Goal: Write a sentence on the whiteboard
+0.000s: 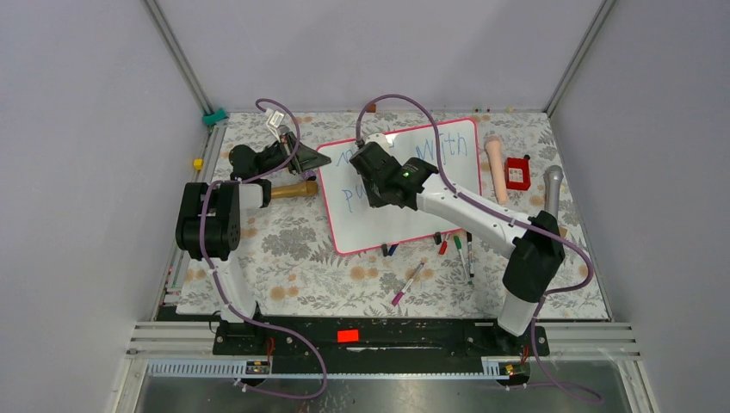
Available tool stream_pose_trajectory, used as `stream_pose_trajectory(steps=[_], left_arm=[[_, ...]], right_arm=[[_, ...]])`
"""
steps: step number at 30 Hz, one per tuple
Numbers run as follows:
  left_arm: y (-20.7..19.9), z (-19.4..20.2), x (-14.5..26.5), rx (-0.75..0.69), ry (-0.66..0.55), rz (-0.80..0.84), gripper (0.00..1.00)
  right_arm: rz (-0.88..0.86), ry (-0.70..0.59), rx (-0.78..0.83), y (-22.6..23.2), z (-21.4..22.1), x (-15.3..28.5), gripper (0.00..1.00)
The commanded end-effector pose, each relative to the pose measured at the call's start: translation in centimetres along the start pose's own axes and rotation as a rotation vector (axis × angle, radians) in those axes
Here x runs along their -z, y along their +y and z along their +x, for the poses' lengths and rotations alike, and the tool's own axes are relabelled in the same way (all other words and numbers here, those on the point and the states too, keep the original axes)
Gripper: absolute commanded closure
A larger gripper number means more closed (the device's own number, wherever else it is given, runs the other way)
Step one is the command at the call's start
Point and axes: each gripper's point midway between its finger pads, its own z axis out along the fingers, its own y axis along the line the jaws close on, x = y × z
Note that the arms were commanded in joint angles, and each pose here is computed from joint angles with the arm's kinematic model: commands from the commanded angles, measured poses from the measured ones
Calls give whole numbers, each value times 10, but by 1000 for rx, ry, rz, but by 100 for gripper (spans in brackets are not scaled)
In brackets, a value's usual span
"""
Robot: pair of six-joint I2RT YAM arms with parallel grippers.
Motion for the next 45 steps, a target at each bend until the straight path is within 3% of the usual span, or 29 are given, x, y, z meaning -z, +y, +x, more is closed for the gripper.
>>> stream_pose_trajectory(steps=[1,13,45], left_arm=[[-21,-11,-3,-124,21,54,100],[-22,-10,-3,-127,22,55,100],[-21,-11,-3,-127,21,54,100]], right_arm=[[18,-65,-29,-4,-25,6,100],[25,-105,-72,-11,-45,10,100],[-33,7,-51,-3,-12,-1,100]])
